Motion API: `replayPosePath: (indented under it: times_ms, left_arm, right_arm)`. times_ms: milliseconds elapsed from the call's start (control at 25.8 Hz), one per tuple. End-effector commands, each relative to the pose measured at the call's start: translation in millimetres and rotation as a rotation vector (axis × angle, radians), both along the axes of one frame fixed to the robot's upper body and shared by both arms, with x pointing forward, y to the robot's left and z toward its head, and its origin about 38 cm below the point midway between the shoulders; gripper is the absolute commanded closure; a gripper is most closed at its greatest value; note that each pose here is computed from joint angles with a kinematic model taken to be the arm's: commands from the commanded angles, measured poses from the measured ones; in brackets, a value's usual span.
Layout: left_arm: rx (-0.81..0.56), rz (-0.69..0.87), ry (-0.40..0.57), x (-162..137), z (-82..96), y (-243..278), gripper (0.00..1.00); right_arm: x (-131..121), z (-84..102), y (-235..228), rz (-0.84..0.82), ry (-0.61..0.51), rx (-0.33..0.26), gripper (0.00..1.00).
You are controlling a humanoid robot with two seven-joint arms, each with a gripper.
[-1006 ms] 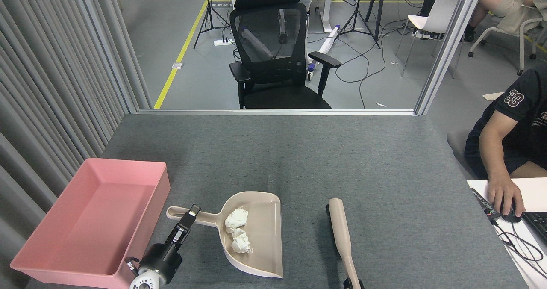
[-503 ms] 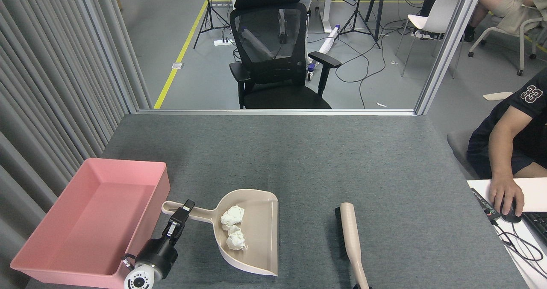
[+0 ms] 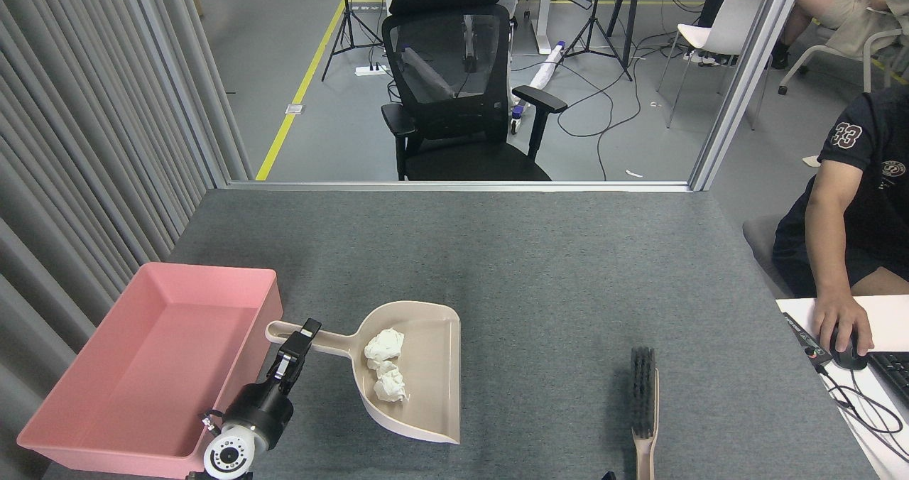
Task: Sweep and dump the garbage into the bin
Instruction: 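Move the brush away from the dustpan with the right gripper, then lift the dustpan with the left gripper over the pink bin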
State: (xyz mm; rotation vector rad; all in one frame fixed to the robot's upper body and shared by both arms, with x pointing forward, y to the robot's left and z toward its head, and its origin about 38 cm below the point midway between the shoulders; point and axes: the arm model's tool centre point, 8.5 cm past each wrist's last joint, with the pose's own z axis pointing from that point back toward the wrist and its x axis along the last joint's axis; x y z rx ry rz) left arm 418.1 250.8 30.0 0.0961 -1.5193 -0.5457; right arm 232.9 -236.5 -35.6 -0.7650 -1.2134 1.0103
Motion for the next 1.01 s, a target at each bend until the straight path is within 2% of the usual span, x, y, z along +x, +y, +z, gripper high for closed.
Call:
replayPosePath:
  times_ms: [0,348,580,774,967]
  left_arm:
    - [0.001,0.003,-0.009,3,4.5,1,0.82]
    - [-0.028,0.042,-0.032,8,27.4,18,0.83]
    - [-0.023,0.073,-0.058,10,49.1,41,0.83]
    - [-0.002,0.089,-0.069,7,57.5,64,0.83]
    - [-0.033,0.133,-0.077,2,65.2,94,0.83]
  right_arm:
    - [0,1.1,-4,-0.007,-0.005,-0.001,0.02]
    - [6,10.5,-6,-0.019,-0.038,0.0,0.02]
    - [15,31.3,-1,-0.017,-0.102,0.011,0.02]
    - [17,38.1,-3,-0.017,-0.119,0.0,0.02]
    - [19,41.8,-11,-0.054,-0.119,-0.043,0.02]
